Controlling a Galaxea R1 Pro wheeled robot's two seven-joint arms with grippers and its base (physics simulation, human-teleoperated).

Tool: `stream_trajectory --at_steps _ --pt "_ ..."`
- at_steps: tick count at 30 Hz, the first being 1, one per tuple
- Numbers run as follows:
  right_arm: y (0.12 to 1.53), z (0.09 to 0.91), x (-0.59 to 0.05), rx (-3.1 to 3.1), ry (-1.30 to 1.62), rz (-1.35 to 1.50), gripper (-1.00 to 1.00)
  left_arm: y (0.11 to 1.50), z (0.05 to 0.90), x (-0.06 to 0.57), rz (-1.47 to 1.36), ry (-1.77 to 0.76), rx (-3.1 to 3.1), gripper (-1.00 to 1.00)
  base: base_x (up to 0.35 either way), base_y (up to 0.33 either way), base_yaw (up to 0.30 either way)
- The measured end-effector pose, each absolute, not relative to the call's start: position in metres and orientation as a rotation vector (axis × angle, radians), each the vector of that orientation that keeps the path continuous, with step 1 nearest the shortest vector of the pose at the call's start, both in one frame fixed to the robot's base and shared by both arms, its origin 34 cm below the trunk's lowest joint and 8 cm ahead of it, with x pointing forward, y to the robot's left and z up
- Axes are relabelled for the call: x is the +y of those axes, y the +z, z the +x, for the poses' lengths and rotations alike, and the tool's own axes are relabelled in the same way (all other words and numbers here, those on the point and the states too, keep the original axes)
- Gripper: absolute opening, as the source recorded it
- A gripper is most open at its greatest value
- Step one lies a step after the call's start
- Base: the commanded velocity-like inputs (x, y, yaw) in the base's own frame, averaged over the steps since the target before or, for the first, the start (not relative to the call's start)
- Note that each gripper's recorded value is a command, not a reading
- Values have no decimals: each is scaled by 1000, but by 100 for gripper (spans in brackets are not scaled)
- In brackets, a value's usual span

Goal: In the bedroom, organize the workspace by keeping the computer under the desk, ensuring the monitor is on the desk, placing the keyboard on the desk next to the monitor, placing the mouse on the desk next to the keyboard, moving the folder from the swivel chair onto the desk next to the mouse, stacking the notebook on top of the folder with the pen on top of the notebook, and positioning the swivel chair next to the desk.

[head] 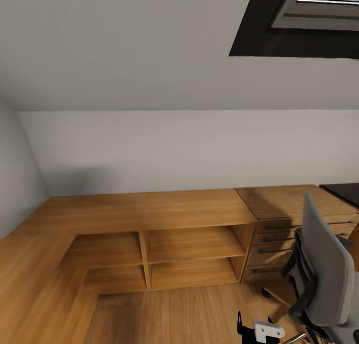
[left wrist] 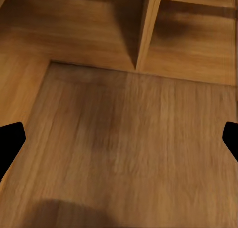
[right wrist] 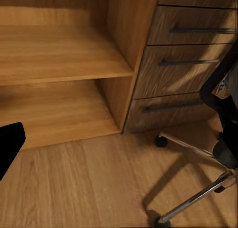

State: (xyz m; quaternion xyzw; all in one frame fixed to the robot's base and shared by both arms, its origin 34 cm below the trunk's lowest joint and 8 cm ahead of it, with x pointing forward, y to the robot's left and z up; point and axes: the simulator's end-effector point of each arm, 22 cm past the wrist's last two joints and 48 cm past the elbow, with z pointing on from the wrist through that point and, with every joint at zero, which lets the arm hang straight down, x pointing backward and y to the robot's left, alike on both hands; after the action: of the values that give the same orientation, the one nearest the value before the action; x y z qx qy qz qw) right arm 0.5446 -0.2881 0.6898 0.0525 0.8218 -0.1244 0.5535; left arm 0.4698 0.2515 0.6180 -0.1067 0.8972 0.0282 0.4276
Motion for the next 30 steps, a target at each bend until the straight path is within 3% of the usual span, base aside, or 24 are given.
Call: stream_trajectory --at_steps 13,30 --pt "690 544 -288 1944 -294 124 100 618 470 251 -266 70 2241 100 214 181 -278" --pt "689 544 -288 1949 -295 123 100 618 470 251 -266 70 2242 100 17 7 -278"
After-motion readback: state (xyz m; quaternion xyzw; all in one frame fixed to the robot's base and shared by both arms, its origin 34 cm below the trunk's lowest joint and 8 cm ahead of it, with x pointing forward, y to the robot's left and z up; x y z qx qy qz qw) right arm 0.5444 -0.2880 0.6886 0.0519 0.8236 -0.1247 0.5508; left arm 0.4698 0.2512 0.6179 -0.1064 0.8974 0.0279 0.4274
